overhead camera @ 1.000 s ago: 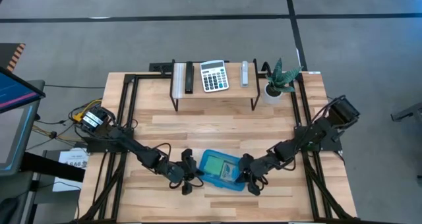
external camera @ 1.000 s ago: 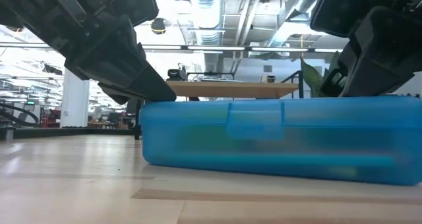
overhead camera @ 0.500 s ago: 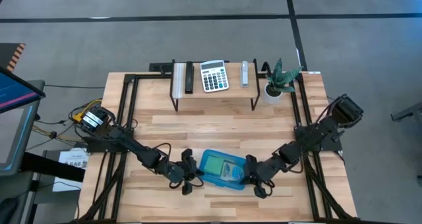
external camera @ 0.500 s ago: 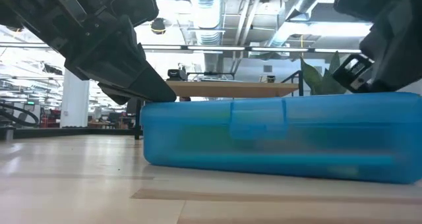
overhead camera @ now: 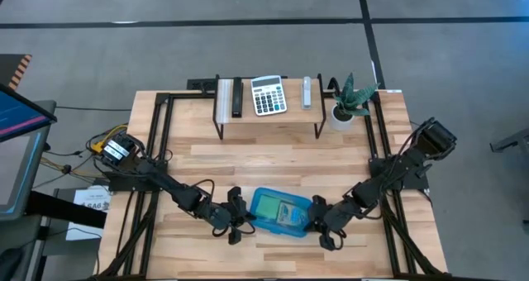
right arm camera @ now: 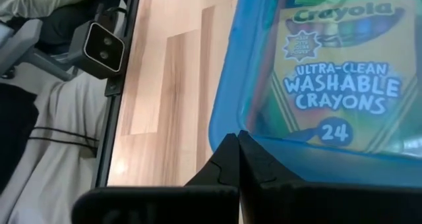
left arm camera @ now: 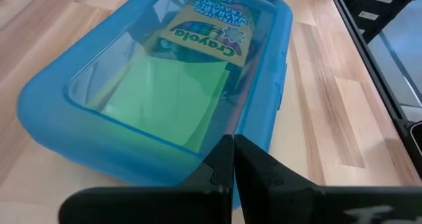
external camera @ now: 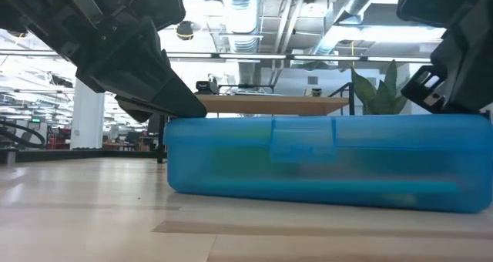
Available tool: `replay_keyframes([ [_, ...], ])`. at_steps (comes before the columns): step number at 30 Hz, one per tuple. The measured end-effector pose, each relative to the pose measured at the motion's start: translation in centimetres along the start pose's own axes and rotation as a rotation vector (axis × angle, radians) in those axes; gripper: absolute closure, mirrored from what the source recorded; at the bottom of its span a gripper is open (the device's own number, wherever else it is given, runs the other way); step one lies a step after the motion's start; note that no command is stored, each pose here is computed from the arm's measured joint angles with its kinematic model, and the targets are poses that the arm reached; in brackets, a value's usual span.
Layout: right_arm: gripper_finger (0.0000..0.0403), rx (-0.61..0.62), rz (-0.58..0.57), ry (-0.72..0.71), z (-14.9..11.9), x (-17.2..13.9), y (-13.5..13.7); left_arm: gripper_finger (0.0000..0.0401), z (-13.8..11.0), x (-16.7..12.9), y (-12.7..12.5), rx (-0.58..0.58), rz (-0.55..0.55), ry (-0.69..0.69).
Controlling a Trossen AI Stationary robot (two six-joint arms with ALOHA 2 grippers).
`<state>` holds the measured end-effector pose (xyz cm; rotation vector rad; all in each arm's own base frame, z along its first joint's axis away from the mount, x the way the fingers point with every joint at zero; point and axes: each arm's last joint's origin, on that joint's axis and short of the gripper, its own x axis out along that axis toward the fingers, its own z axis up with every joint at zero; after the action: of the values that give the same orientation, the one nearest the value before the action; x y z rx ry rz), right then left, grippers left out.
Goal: Pack school essentials
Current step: Close the blue supply box
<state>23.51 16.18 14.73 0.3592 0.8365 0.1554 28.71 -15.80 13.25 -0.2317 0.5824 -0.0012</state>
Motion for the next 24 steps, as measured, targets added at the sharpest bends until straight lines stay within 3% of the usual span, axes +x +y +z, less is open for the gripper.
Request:
replay_keyframes([
  [17, 0.04, 0.0, -0.056, 0.033, -0.2, 0.1, -0.7, 0.0401, 0.3, 0.1, 0.0, -0.025, -0.016, -0.021],
  [24, 0.0398, -0.082, -0.196, -0.044, 0.7, 0.2, -2.2, 0.0401, 1.0, 0.6, 1.2, -0.05, 0.006, -0.033],
])
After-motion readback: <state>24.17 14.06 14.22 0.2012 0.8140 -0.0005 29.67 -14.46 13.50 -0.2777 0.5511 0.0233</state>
